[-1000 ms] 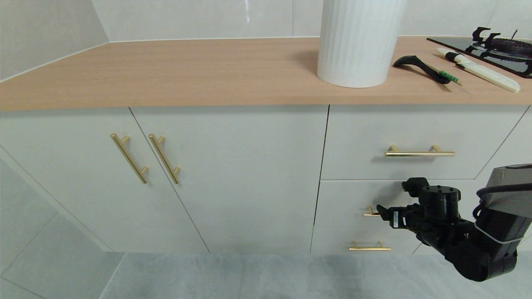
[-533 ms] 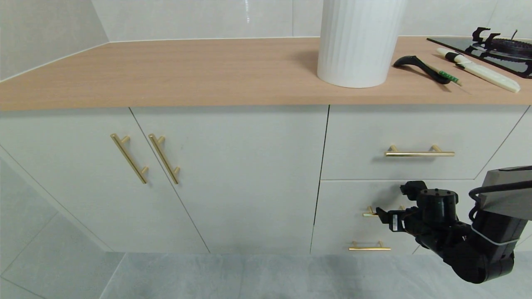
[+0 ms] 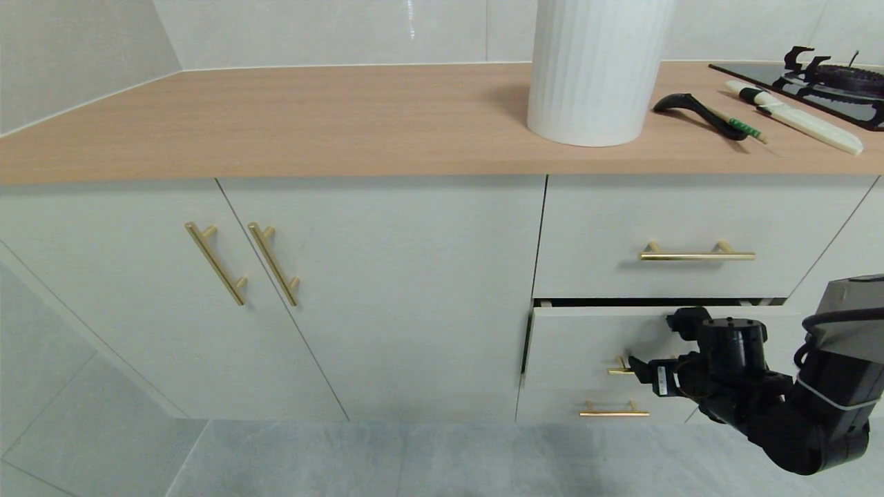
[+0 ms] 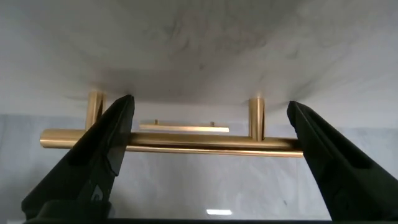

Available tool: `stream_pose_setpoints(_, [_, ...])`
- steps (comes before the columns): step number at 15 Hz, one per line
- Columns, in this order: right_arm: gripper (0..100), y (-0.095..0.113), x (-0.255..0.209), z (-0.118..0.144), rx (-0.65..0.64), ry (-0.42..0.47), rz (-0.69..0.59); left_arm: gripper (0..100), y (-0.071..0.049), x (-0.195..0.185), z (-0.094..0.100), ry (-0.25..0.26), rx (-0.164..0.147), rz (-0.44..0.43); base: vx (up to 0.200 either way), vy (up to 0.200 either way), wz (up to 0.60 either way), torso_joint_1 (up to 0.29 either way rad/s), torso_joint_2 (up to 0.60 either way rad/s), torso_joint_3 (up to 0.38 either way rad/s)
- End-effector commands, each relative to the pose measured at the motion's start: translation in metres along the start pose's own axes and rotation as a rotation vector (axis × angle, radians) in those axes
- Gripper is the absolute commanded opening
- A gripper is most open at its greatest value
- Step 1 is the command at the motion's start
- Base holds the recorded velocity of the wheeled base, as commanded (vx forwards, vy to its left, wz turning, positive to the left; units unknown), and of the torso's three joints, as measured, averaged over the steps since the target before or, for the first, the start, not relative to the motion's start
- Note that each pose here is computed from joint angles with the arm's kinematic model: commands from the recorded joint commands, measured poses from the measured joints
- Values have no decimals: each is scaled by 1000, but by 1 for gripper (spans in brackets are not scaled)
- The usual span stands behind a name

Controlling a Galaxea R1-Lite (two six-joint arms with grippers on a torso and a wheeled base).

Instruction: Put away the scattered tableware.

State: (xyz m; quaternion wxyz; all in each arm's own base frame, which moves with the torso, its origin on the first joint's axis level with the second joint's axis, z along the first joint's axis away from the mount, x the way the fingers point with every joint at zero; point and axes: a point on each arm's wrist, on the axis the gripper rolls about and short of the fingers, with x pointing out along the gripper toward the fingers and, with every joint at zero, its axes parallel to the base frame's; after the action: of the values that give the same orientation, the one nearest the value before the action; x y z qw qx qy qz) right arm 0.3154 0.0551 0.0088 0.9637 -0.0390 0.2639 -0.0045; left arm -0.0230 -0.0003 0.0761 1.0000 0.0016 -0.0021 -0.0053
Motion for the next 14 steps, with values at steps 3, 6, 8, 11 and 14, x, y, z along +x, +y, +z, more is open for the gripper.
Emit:
stream_pose_setpoints(3, [100,-11,-92,49,-61,-25,95,100,0,0,0,1,0,0,0,0,0,0,0,0])
stream_pose_setpoints(6, [100,-15,-162,84,-74,-68,131,100,0,0,0,1,0,0,0,0,0,0,0,0])
stream_pose_setpoints(8, [100,-14,-177,92,-73,-93,147,100,0,0,0,1,0,0,0,0,0,0,0,0])
stream_pose_setpoints(11, [100,-9,-163,97,-22,-140,152,100,0,0,0,1,0,0,0,0,0,0,0,0])
stream_pose_setpoints(14, [100,4,-115,78,-15,-121,117,100,0,0,0,1,0,0,0,0,0,0,0,0])
